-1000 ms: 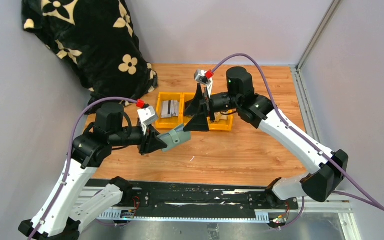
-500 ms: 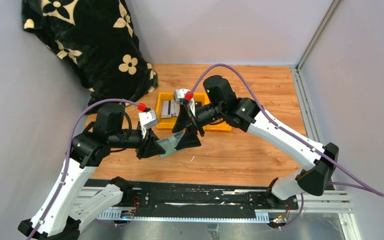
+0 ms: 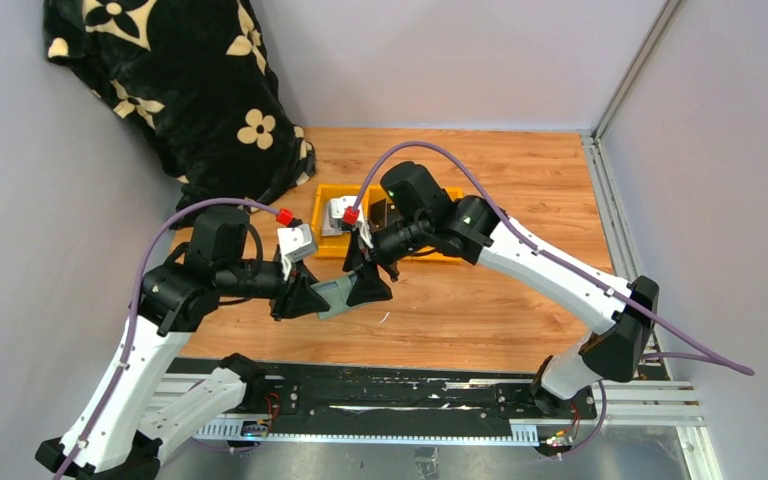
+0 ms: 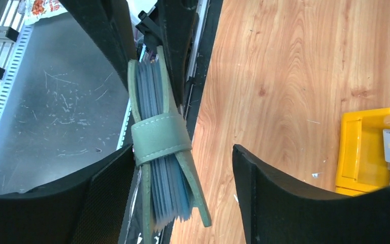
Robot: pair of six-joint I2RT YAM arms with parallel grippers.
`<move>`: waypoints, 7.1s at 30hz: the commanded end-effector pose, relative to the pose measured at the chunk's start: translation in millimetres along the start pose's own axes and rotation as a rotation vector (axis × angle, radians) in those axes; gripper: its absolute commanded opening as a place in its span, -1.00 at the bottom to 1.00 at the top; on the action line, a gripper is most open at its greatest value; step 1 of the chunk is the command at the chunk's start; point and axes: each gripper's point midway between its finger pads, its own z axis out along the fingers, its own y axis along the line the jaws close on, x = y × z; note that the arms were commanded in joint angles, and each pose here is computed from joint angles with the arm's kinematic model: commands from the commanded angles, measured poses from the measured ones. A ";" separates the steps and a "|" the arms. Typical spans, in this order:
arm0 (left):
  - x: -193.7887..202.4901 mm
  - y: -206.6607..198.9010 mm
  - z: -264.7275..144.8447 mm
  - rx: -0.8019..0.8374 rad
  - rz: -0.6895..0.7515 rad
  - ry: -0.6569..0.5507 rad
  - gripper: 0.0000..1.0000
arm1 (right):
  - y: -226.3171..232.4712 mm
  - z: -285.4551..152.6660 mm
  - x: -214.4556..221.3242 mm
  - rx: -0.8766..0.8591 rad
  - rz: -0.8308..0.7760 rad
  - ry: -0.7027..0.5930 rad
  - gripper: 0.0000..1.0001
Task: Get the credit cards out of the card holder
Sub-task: Open the card holder.
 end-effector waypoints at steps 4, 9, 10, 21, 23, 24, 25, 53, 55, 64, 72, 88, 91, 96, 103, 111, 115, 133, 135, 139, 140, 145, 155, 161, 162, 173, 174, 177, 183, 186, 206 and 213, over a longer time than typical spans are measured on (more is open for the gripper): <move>-17.7 -4.9 -6.0 0.011 0.079 -0.045 -0.74 | 9.4 -1.4 -6.7 -0.043 -0.047 0.036 -0.69; -19.8 -0.3 -8.3 -0.029 0.055 -0.045 0.64 | 9.6 -0.7 -18.7 -0.020 -0.037 -0.043 -1.00; -18.6 -0.3 -7.8 -0.031 0.039 -0.042 0.68 | 9.1 -1.5 -23.6 -0.003 -0.037 -0.078 -1.00; -29.4 -14.4 -7.3 -0.007 -0.126 -0.161 0.32 | 29.1 -49.8 -79.4 0.148 0.055 -0.722 -1.00; -33.8 -15.8 -8.1 -0.006 -0.139 -0.194 0.19 | 33.2 -51.5 -81.5 0.136 0.085 -0.781 -1.00; -36.1 -16.6 -8.2 -0.004 -0.147 -0.208 0.18 | 35.4 -51.0 -82.2 0.125 0.100 -0.802 -1.00; -38.7 -17.0 -8.4 -0.003 -0.155 -0.221 0.15 | 37.1 -50.3 -82.7 0.114 0.110 -0.814 -1.00; -25.8 85.6 -37.0 -0.621 -0.189 -0.357 -1.00 | -52.5 -63.1 -34.4 1.090 0.512 -0.542 0.10; -25.0 85.9 -36.4 -0.620 -0.191 -0.353 -1.00 | -56.1 -65.0 -30.5 1.167 0.490 -0.505 0.17; -23.8 88.2 -35.8 -0.628 -0.195 -0.364 -1.00 | -41.3 -33.1 -55.1 0.952 0.544 -0.595 0.16; -33.9 84.9 -33.9 -0.598 -0.206 -0.397 -1.00 | -39.4 7.5 -70.1 0.809 0.601 -0.590 0.12; -48.3 63.1 -31.5 -0.486 -0.196 -0.430 -1.00 | -74.1 16.3 -45.6 0.859 0.713 -0.556 -0.09; -50.0 59.8 -30.0 -0.464 -0.197 -0.429 -1.00 | -80.6 18.5 -40.1 0.883 0.716 -0.542 -0.12; -54.9 53.0 -28.1 -0.423 -0.215 -0.435 -1.00 | -89.3 19.8 -42.7 0.901 0.702 -0.542 -0.22; -54.5 52.0 -28.0 -0.420 -0.210 -0.424 -1.00 | -100.9 17.6 -47.8 0.958 0.649 -0.538 -0.74; -40.5 73.5 -26.4 -0.518 -0.243 -0.370 -1.00 | -108.9 3.4 -35.9 1.061 0.600 -0.505 -1.00; -37.9 77.0 -25.0 -0.529 -0.251 -0.357 -1.00 | -112.1 -8.7 -29.4 1.124 0.569 -0.492 -1.00; -24.1 78.1 -28.5 -0.559 -0.215 -0.314 -1.00 | -115.6 -64.3 -7.7 1.320 0.554 -0.493 -1.00; -24.2 78.1 -29.2 -0.561 -0.210 -0.312 -1.00 | -115.2 -70.4 -5.3 1.317 0.563 -0.500 -1.00; -24.8 77.5 -29.4 -0.558 -0.203 -0.312 -1.00 | -112.0 -69.3 -2.9 1.246 0.603 -0.522 -1.00; -25.3 77.3 -29.6 -0.558 -0.201 -0.313 -1.00 | -112.4 -70.0 -0.1 1.218 0.636 -0.534 -1.00; -24.2 75.1 -29.2 -0.547 -0.183 -0.308 -1.00 | -108.2 -65.4 -4.6 0.866 0.790 -0.713 -1.00; -27.0 70.9 -30.2 -0.530 -0.159 -0.314 -1.00 | -69.8 -53.0 -26.6 0.520 0.643 -0.617 0.18; -40.3 53.0 -30.5 -0.446 -0.147 -0.334 -1.00 | -43.7 -51.4 -10.1 0.408 0.418 -0.667 0.35; -42.9 48.4 -30.0 -0.421 -0.147 -0.335 -1.00 | -41.9 -49.0 4.3 0.409 0.391 -0.678 0.37; -60.0 0.6 -20.5 -0.144 -0.156 -0.305 -1.00 | -31.8 -39.7 -18.9 0.286 0.213 -0.748 0.52; -59.5 -1.9 -20.1 -0.130 -0.160 -0.299 -1.00 | -31.9 -41.0 -22.2 0.283 0.205 -0.763 0.52; -59.0 -7.3 -20.4 -0.104 -0.159 -0.289 -1.00 | -27.3 -45.0 -32.2 0.256 0.186 -0.807 0.52; -59.6 -9.5 -21.4 -0.096 -0.152 -0.284 -1.00 | -1.4 -42.2 -43.3 0.101 0.127 -0.826 0.53; -60.8 -9.7 -24.3 -0.107 -0.129 -0.285 -1.00 | 0.2 -31.4 -22.7 0.095 0.140 -0.712 0.53; -57.7 -19.1 -24.8 -0.063 -0.126 -0.270 -1.00 | 12.9 -45.1 -52.3 0.079 -0.013 -0.722 0.66; -61.9 -24.8 -26.4 -0.036 -0.124 -0.274 -1.00 | 4.9 -46.4 -73.1 0.057 -0.010 -0.845 0.52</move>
